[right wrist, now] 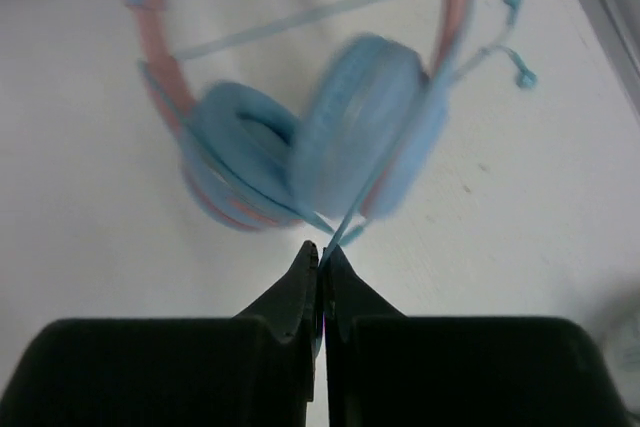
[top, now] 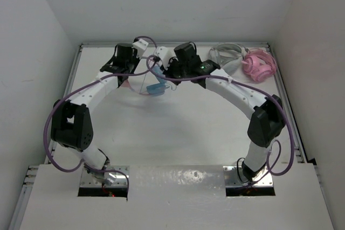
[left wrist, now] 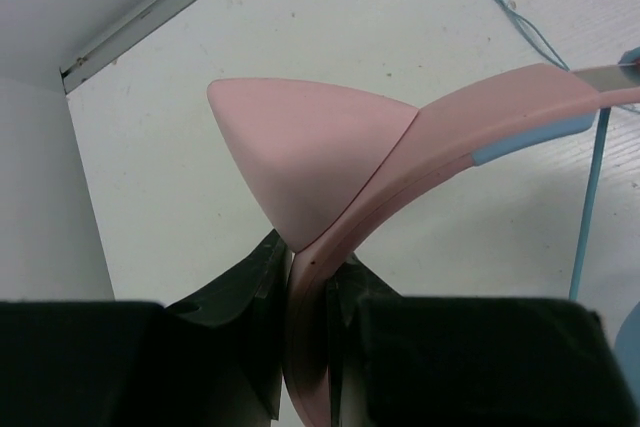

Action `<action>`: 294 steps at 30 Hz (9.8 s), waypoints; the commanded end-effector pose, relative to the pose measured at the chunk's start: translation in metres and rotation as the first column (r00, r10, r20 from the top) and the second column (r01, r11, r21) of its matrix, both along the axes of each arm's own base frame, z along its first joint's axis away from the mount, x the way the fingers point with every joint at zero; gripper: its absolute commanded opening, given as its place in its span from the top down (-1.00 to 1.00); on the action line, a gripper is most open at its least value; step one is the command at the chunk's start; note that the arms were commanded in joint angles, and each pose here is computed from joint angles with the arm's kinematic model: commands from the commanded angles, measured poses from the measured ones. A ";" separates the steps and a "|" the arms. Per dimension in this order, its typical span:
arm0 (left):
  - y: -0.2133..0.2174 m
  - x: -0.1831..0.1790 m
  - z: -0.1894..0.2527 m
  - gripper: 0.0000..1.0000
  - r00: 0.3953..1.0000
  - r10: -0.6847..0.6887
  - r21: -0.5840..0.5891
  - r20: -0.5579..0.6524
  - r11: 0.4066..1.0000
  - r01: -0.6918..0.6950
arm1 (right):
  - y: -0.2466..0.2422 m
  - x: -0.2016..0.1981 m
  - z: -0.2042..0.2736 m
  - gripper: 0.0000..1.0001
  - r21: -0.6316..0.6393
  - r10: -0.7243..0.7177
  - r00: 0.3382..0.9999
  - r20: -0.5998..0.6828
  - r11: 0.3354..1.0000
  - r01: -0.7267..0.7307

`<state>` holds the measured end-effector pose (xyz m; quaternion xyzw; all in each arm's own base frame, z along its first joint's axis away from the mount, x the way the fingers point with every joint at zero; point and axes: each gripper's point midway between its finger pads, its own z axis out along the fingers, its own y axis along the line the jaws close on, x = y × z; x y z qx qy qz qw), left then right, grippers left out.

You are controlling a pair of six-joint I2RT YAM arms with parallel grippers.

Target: Wrap the headphones

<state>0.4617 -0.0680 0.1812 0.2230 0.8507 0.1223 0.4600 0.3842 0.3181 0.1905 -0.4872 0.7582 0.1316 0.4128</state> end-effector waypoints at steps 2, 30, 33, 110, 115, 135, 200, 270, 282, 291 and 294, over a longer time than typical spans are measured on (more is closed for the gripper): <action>0.031 0.022 0.061 1.00 0.955 0.200 -0.088 0.221 0.979 -0.184 | 0.071 -0.090 0.033 1.00 0.253 0.274 0.952 -0.139 0.939 -0.233; 0.076 0.031 0.147 1.00 0.874 0.328 -0.326 0.359 0.921 -0.212 | 0.082 -0.076 0.037 1.00 0.449 -0.048 0.953 -0.300 0.874 0.185; 0.058 0.031 0.133 1.00 0.911 0.273 -0.375 0.310 0.915 -0.147 | 0.123 -0.100 0.059 1.00 0.596 0.168 0.942 -0.292 0.802 0.042; -0.015 -0.020 0.214 1.00 0.966 -0.096 -0.593 0.240 0.773 0.224 | 0.084 -0.035 -0.071 1.00 0.739 -0.122 0.953 0.277 0.661 -0.130; -0.028 -0.046 0.214 1.00 0.952 -0.197 -0.585 0.233 0.754 0.299 | 0.080 0.002 -0.026 1.00 0.909 0.002 0.996 0.094 0.407 -0.087; -0.059 -0.113 0.017 1.00 0.799 -0.574 -0.246 -0.180 0.812 0.529 | 0.029 0.092 0.049 1.00 0.728 0.105 0.990 0.097 0.671 -0.143; -0.032 -0.025 -0.034 1.00 0.977 -0.152 0.095 -0.150 0.981 0.167 | -0.012 -0.057 0.088 1.00 0.086 0.058 0.982 -0.180 0.995 -0.043; -0.038 0.001 0.080 1.00 0.995 -0.086 -0.403 0.047 0.910 0.097 | 0.083 -0.035 -0.103 0.39 0.533 -0.285 0.938 -0.195 0.772 0.346; -0.016 0.002 0.053 1.00 0.998 -0.061 -0.252 -0.026 0.966 0.053 | 0.065 -0.087 -0.094 -0.11 0.559 -0.086 0.990 -0.115 0.818 0.136; -0.021 0.003 0.033 1.00 0.986 -0.117 -0.230 -0.117 0.969 0.088 | 0.022 -0.123 -0.030 0.09 0.459 -0.054 0.994 -0.096 0.883 0.092; -0.024 0.002 0.033 1.00 0.984 -0.128 -0.236 -0.125 0.967 0.095 | 0.007 -0.099 0.004 -0.08 0.433 -0.202 0.978 -0.044 0.879 0.201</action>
